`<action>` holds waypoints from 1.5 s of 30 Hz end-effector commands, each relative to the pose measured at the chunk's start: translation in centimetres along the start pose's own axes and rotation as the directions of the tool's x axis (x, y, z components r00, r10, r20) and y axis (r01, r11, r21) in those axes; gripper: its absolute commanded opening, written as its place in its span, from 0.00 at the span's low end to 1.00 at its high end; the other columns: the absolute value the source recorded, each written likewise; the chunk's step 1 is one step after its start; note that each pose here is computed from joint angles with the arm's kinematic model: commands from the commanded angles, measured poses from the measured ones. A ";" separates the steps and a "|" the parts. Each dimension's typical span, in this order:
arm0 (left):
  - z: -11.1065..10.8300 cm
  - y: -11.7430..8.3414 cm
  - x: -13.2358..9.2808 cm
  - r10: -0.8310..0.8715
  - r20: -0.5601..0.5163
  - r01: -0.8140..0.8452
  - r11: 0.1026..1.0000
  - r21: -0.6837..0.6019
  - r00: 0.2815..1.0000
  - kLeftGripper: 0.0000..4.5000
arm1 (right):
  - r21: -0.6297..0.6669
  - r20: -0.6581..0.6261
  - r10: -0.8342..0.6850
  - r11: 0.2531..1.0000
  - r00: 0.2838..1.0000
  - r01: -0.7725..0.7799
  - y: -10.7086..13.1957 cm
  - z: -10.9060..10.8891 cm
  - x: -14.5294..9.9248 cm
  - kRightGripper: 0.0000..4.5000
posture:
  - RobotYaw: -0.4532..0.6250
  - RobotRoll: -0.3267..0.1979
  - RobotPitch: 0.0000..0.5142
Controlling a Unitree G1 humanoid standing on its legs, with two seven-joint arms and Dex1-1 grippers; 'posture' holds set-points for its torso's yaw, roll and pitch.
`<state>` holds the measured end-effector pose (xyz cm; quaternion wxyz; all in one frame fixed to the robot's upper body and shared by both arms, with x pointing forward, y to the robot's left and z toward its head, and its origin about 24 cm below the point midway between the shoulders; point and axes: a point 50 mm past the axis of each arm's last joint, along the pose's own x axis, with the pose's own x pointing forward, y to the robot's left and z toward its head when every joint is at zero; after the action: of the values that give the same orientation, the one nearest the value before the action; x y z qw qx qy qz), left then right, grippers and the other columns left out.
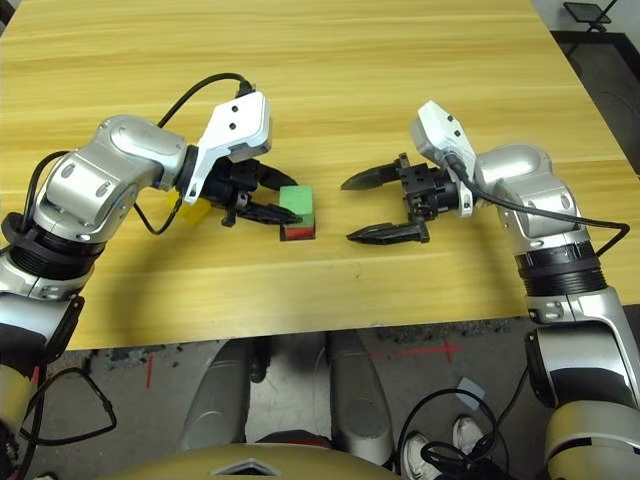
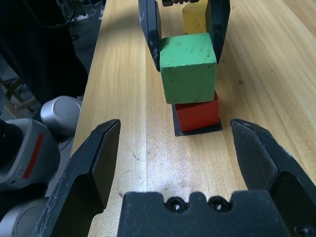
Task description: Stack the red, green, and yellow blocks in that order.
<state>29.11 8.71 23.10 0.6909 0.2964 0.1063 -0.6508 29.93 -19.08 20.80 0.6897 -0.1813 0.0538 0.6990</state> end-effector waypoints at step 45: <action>-9.3 2.0 -10.2 -0.040 -0.275 0.110 0.964 0.242 0.961 0.99 | -0.006 0.035 -0.021 1.000 0.999 0.021 0.3 1.0 -0.7 1.00 | 0.47 0.55 0.56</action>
<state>31.90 22.08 21.76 0.6092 0.4553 0.1131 -0.6393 29.82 -19.29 21.73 0.6979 -0.1729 0.0417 0.6938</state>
